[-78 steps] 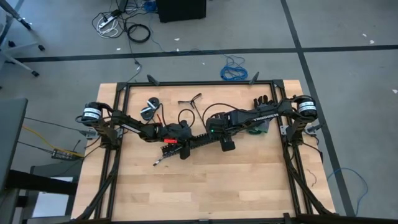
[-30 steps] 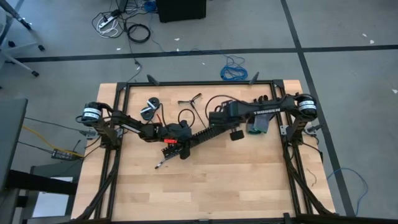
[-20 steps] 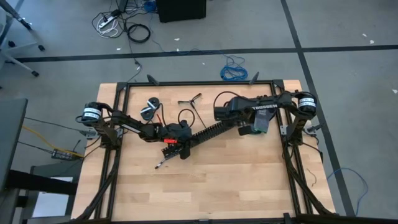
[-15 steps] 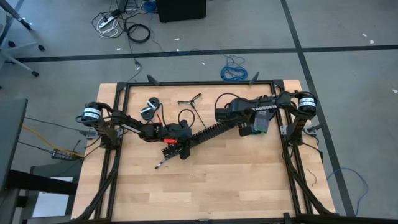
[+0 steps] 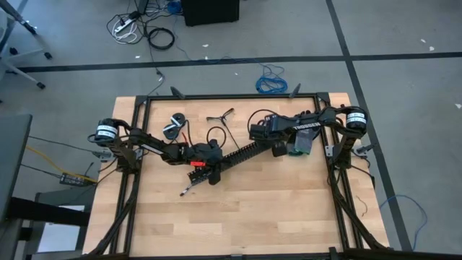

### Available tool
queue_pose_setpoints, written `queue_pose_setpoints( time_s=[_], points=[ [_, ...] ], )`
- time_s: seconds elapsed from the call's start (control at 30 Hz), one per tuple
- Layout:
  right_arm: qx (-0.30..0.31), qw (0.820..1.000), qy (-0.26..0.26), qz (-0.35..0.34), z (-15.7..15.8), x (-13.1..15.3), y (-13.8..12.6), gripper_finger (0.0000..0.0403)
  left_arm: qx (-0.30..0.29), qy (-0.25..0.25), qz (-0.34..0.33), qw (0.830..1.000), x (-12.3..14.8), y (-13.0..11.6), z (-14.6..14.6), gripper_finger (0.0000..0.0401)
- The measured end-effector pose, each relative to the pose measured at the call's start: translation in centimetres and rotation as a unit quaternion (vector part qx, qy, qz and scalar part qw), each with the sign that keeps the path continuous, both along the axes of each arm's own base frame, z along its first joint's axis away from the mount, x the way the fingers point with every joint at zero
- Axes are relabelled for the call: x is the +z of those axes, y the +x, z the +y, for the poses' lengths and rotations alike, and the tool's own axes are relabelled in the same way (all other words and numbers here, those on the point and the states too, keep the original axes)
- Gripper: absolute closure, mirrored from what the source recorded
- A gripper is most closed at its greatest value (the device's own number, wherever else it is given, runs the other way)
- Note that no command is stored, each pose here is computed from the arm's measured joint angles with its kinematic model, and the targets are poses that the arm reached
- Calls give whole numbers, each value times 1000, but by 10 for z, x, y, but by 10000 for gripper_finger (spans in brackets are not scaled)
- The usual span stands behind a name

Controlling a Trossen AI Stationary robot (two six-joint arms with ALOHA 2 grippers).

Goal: Ziptie cables
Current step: Insert the black cover of the black cable duct

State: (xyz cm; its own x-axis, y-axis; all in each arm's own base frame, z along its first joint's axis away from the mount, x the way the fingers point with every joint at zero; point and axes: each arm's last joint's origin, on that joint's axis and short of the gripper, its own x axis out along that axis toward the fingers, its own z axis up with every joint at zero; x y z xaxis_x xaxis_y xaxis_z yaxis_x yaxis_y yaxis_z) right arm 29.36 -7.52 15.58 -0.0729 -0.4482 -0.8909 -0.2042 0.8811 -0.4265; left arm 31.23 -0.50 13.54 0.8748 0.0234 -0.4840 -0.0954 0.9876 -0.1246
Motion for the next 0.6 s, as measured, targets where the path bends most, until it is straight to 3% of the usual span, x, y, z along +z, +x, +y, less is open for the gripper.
queue_pose_setpoints(
  time_s=[0.17, 0.33, 0.37, 0.6],
  points=[
    [-3, 997, -69, 27, -3, 2, -3, 202, 0, 0, 0, 1000, 0, 0, 0, 309],
    [12, 996, -78, 47, 0, 3, -5, 361, 2, 1, 0, 1000, 0, 0, 0, 309],
    [20, 995, -76, 56, 1, 3, -6, 378, 5, 2, 0, 1000, 0, 0, 0, 309],
    [27, 990, -105, 87, 11, 21, -4, 390, 6, 3, 2, 1000, 0, 0, 1, 309]
  ],
)
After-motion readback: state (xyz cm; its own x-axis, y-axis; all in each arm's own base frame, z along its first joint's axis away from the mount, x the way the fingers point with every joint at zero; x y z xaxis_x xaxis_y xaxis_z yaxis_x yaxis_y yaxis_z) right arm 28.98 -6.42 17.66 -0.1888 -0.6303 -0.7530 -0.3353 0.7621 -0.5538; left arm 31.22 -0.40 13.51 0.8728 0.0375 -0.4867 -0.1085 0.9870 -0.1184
